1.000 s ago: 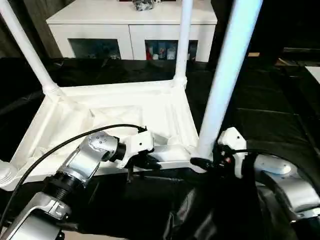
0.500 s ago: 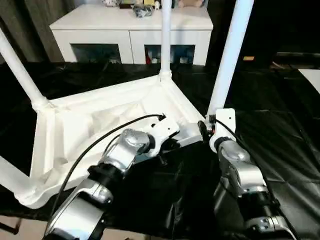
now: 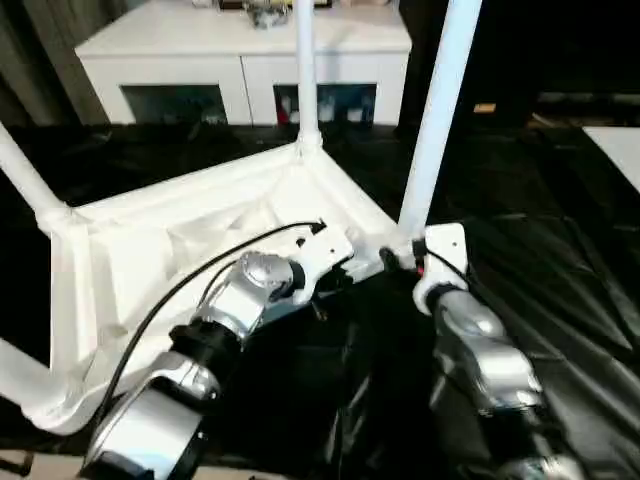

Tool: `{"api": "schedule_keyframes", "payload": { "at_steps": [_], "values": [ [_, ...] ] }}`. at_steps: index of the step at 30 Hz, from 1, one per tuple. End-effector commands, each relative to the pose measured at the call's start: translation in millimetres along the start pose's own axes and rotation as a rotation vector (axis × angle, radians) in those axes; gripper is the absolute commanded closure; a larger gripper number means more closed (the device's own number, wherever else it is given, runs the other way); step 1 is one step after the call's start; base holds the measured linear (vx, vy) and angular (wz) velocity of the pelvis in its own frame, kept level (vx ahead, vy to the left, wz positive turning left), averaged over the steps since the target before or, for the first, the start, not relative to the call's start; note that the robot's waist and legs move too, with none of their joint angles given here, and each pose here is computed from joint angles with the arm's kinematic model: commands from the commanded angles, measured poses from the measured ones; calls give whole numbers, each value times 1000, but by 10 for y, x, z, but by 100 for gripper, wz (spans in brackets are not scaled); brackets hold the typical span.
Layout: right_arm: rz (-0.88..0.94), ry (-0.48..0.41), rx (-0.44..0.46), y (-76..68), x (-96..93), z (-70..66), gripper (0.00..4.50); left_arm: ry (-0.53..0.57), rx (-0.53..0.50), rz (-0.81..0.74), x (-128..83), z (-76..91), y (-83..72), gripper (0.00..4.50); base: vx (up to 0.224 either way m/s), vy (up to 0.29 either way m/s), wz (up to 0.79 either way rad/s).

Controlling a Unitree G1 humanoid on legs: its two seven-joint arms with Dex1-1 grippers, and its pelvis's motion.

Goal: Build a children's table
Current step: Rotate leg to tighten

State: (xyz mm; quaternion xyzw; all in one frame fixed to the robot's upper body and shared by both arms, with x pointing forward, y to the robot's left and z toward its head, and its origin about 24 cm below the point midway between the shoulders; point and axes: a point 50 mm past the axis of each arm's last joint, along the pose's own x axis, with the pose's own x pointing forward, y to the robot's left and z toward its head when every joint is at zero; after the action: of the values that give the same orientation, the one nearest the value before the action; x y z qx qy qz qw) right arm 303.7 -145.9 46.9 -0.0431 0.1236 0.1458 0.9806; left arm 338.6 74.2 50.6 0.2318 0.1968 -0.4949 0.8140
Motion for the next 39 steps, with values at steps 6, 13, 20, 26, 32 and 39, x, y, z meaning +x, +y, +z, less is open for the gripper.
{"api": "schedule_keyframes", "payload": {
  "at_steps": [6, 13, 20, 26, 32, 39],
  "values": [
    [395, 15, -158, -242, -424, 115, 65, 34, 129, -269, -325, -289, -84, 450, 26, -2, -2],
    [516, 56, -179, -251, -504, 121, 65, 33, 118, -395, -424, -319, -170, 450, 0, 0, 0],
    [603, 127, -228, -207, -529, 30, 65, 22, 118, -431, -466, -318, -190, 450, 0, 0, 0],
    [620, 143, -225, -224, -539, 14, 92, 29, 113, -426, -495, -331, -180, 450, 0, 0, 0],
    [626, 162, -235, -233, -538, -12, 155, 36, 115, -420, -508, -338, -166, 450, 0, 0, 0],
    [639, 179, -241, -237, -543, -44, 186, 43, 114, -425, -521, -352, -169, 450, 0, 0, 0]
  ]
}}
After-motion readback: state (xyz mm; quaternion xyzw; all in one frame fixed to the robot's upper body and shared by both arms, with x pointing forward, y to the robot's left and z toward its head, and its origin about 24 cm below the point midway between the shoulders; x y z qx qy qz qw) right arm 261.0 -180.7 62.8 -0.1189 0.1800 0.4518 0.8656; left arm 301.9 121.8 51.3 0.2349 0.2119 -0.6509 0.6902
